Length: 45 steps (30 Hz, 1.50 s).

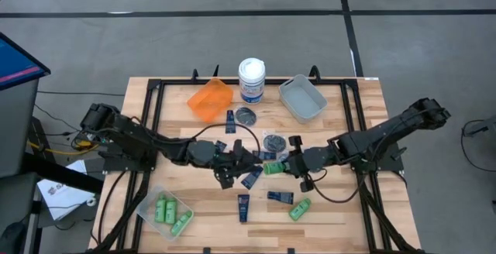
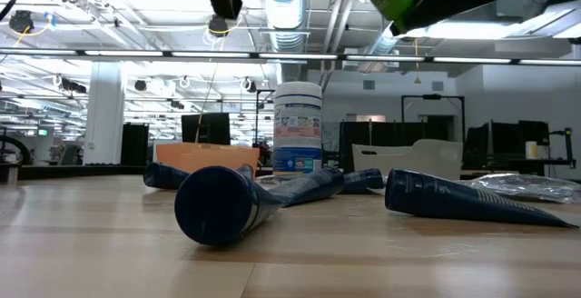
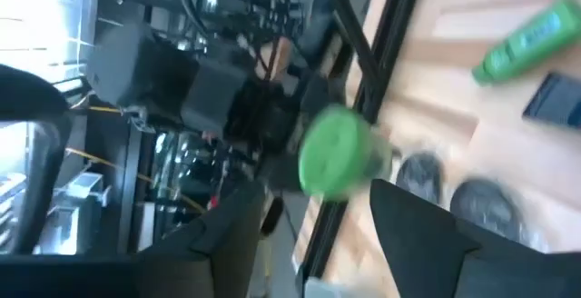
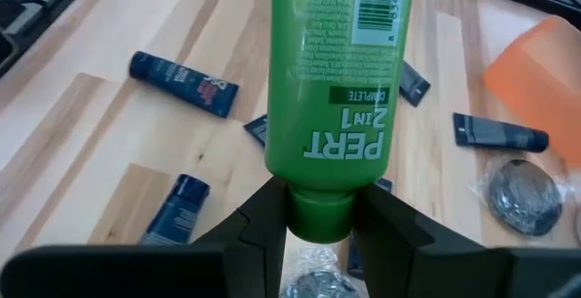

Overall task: Pick & Place Travel size toiletries
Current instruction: Put the shampoo into the white bin

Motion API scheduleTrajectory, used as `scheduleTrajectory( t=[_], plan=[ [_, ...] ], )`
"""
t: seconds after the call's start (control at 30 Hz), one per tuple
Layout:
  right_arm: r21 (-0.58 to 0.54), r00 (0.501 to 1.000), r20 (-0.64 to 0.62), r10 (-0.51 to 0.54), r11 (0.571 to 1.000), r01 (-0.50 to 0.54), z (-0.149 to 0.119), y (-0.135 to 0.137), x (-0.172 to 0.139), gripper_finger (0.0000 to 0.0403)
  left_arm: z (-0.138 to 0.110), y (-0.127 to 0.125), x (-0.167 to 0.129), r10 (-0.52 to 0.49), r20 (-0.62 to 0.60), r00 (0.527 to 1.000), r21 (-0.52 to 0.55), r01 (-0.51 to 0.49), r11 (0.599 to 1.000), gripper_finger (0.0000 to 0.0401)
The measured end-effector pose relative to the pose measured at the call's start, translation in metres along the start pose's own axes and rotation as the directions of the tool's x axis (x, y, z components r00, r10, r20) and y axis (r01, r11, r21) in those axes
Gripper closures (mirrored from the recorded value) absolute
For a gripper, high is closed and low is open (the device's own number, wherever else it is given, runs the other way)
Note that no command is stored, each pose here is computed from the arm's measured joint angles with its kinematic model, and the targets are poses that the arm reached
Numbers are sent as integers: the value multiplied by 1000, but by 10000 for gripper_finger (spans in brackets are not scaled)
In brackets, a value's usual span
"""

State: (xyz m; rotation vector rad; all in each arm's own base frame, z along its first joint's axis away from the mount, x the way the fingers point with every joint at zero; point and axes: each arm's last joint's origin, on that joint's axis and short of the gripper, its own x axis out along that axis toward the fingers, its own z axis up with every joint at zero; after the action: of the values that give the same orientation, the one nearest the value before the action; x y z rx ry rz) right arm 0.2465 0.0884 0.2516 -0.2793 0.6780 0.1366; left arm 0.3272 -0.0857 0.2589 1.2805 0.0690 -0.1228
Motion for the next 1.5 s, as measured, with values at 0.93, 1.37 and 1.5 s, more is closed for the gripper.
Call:
scheduleTrajectory(
  t=[0.93, 1.37, 1.5],
  plan=[
    [61, 999, 9, 53, 997, -53, -1, -20, 5, 305, -23, -11, 13, -88, -17, 996, -41, 87, 995, 83],
    [38, 996, -30, 80, 996, -79, -6, -26, 31, 305, -25, -11, 14, -113, 70, 991, -55, 117, 992, 83],
    [40, 996, -39, 77, 996, -75, -7, -28, 36, 305, -25, -14, 15, -138, 64, 988, -57, 142, 988, 89]
  ],
)
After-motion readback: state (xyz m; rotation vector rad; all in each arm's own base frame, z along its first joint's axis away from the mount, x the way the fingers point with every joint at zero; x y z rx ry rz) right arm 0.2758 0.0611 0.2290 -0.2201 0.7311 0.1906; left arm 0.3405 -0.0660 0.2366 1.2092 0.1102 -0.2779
